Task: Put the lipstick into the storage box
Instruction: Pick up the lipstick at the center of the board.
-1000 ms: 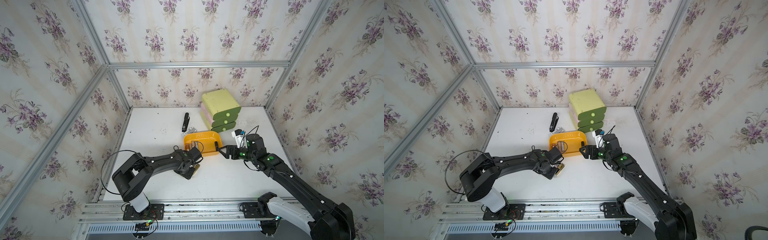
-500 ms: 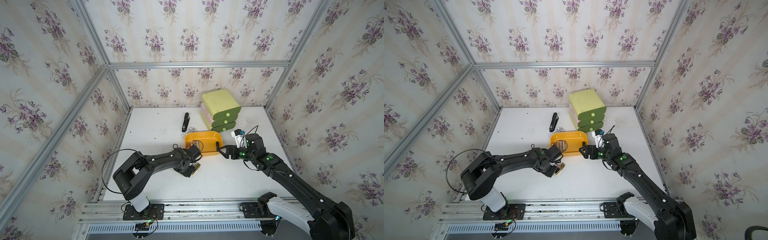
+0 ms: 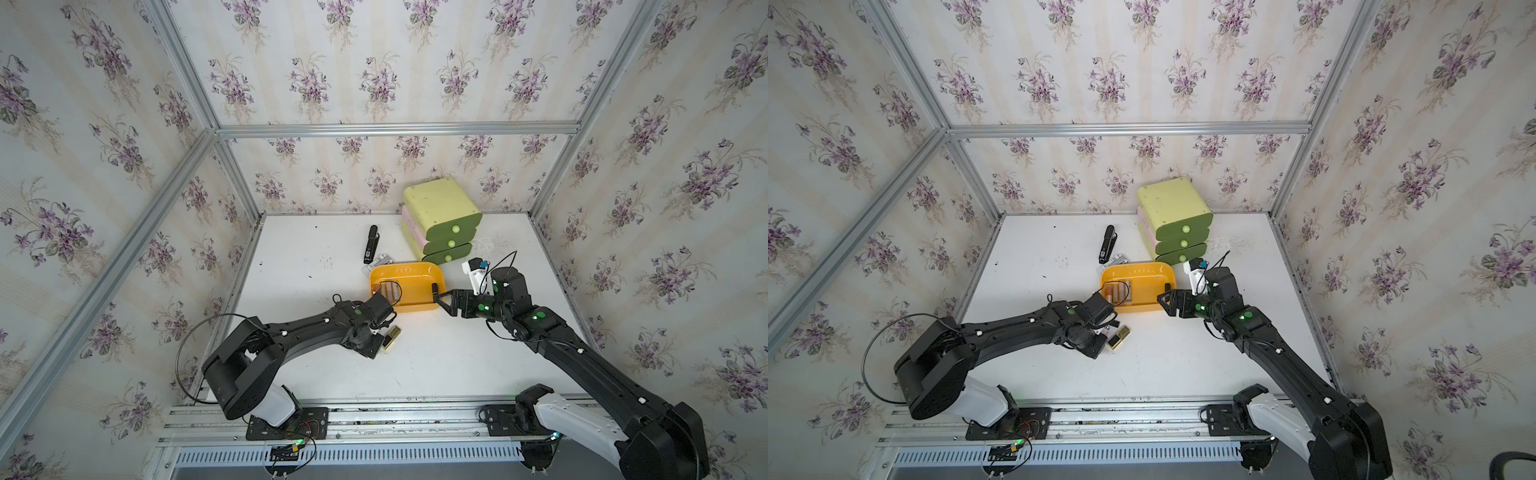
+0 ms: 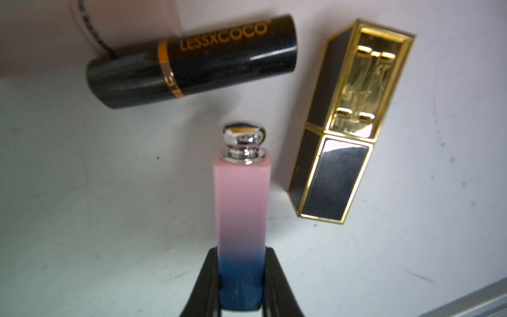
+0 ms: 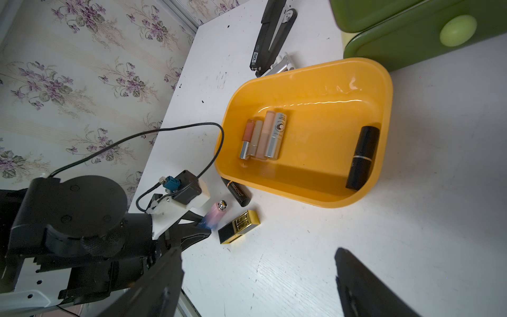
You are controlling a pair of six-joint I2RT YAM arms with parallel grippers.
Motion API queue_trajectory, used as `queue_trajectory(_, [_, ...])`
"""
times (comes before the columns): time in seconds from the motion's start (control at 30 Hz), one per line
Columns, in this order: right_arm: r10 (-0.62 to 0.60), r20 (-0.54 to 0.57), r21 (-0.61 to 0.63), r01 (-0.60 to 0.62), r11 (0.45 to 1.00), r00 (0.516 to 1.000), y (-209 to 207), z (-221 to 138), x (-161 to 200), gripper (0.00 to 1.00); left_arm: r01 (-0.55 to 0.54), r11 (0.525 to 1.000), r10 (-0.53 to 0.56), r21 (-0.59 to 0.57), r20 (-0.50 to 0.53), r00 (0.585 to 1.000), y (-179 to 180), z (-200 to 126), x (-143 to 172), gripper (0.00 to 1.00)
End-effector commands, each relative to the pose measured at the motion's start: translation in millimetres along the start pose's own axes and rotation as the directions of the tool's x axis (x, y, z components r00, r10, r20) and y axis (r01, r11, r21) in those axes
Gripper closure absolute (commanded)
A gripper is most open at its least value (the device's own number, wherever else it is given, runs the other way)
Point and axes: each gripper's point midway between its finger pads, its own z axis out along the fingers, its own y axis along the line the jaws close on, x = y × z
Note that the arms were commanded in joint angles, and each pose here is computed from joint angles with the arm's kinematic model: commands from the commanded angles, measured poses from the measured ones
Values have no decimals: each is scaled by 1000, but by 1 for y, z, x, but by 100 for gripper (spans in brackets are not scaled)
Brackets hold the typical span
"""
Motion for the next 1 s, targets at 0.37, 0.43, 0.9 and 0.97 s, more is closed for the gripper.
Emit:
queue_trajectory(0.37, [-1,5,-115,2,993,1000,20,1,-4,11,97,971,-141,220,194,971,6,-73,-18,84])
queue_trajectory(0.43, [-3,-4,-152,2,988,1000,25,2,-2,11,82,964,-142,254,227,964,3,-81,-22,84])
queue_trajectory(0.9, [-130,-57,-597,70,799,990,117,-13,12,11,-150,771,-148,619,403,903,-65,-141,-56,83])
queue_trajectory(0.97, [-149,-43,-623,90,777,988,125,-16,9,11,-180,724,-165,666,420,892,-73,-152,-62,83])
